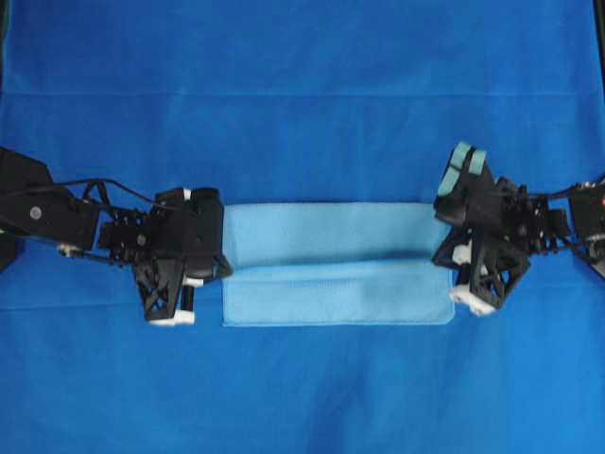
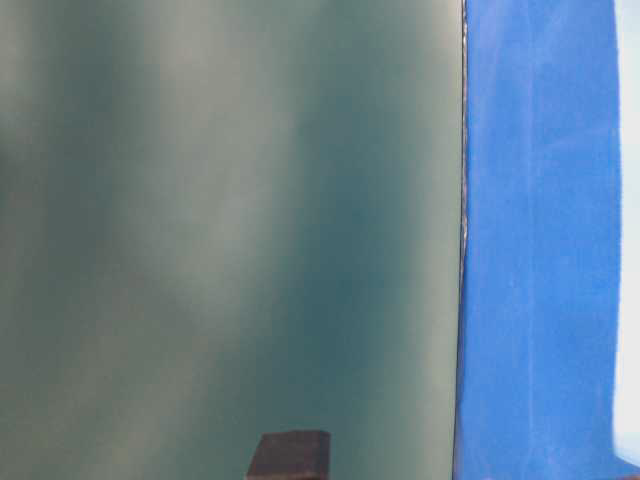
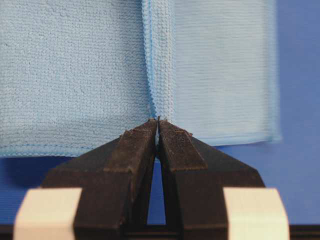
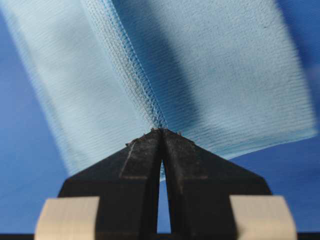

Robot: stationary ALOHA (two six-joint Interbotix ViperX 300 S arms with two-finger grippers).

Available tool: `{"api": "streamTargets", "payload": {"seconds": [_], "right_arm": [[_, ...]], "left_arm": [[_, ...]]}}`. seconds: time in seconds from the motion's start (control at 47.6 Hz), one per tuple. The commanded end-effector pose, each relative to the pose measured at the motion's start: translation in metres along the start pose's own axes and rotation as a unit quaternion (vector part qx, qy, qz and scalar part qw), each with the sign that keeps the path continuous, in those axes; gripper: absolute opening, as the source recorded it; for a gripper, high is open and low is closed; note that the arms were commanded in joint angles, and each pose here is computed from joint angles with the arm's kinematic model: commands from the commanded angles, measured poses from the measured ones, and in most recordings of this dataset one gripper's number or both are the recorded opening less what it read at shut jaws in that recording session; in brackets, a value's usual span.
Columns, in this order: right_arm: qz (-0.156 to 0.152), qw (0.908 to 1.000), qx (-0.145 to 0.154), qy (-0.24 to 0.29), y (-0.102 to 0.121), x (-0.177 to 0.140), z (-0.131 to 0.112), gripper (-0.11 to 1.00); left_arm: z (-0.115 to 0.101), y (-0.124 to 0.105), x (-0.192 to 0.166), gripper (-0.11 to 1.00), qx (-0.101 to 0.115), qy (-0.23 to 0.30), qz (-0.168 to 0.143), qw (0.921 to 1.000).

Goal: Fold the light blue towel.
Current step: 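Pull both top corners down toward the bottom edge, folding in half, then release the corners and regrasp the folded towel's left and right ends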

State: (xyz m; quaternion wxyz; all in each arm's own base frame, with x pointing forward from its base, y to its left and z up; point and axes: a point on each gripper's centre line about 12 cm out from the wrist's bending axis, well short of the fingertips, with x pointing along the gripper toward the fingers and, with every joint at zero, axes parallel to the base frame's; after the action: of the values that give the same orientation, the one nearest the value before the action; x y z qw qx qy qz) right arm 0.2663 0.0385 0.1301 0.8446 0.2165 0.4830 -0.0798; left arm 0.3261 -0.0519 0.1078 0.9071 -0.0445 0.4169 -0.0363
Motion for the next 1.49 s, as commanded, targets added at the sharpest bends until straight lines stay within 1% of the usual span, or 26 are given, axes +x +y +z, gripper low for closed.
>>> {"api": "streamTargets", "payload": {"seconds": [0.0, 0.147, 0.378, 0.735, 0.987, 1.029, 1.05, 1.071, 1.092, 1.154, 1.238, 1.28, 1.322, 1.406, 1.469], "right_arm": [[0.019, 0.9998, -0.008, -0.004, 0.018, -0.002, 0.002, 0.02], [0.029, 0.9995, -0.012, 0.007, 0.032, 0.002, -0.004, 0.02], [0.039, 0.9988, -0.027, 0.016, 0.045, 0.004, -0.011, 0.02], [0.046, 0.9983, -0.033, 0.013, 0.05, 0.005, -0.012, 0.02], [0.045, 0.9985, -0.027, 0.014, 0.05, 0.007, -0.012, 0.02], [0.046, 0.9986, -0.023, 0.013, 0.05, 0.007, -0.011, 0.03], [0.046, 0.9986, -0.022, 0.013, 0.051, 0.007, -0.011, 0.03], [0.046, 0.9987, -0.02, 0.013, 0.05, 0.007, -0.011, 0.06], [0.046, 0.9986, -0.02, 0.013, 0.051, 0.007, -0.011, 0.1], [0.047, 0.9986, -0.02, 0.011, 0.052, 0.006, -0.009, 0.3], [0.045, 0.9984, -0.032, 0.008, 0.052, 0.004, -0.007, 0.54], [0.042, 0.9983, -0.039, 0.005, 0.051, 0.001, -0.005, 0.64], [0.037, 0.9983, -0.045, 0.004, 0.049, -0.002, -0.003, 0.67], [0.021, 0.9985, -0.051, -0.003, 0.039, -0.01, 0.003, 0.61], [0.005, 0.9987, -0.051, -0.009, 0.028, -0.014, 0.008, 0.62]], "left_arm": [[0.011, -0.014, -0.001, 0.02, 0.003, -0.015, -0.014, 0.9998], [0.015, -0.028, 0.003, 0.02, 0.007, -0.01, -0.027, 0.9996], [0.019, -0.039, 0.007, 0.02, 0.016, -0.002, -0.035, 0.9993], [0.018, -0.039, 0.008, 0.02, 0.018, 0.004, -0.033, 0.9993], [0.019, -0.038, 0.008, 0.02, 0.016, 0.002, -0.032, 0.9993], [0.019, -0.038, 0.008, 0.06, 0.016, 0.002, -0.032, 0.9993], [0.02, -0.038, 0.007, 0.09, 0.016, 0.001, -0.033, 0.9993], [0.02, -0.038, 0.007, 0.15, 0.016, 0.001, -0.033, 0.9993], [0.02, -0.038, 0.007, 0.2, 0.016, 0.0, -0.033, 0.9993], [0.021, -0.037, 0.005, 0.37, 0.02, -0.002, -0.032, 0.9993], [0.027, -0.032, 0.0, 0.6, 0.016, -0.01, -0.028, 0.9994], [0.031, -0.029, -0.005, 0.69, 0.014, -0.014, -0.026, 0.9995], [0.034, -0.026, -0.01, 0.71, 0.013, -0.016, -0.024, 0.9995], [0.039, -0.018, -0.021, 0.69, 0.014, -0.022, -0.016, 0.9995], [0.043, -0.011, -0.028, 0.68, 0.018, -0.028, -0.009, 0.9994]]}}
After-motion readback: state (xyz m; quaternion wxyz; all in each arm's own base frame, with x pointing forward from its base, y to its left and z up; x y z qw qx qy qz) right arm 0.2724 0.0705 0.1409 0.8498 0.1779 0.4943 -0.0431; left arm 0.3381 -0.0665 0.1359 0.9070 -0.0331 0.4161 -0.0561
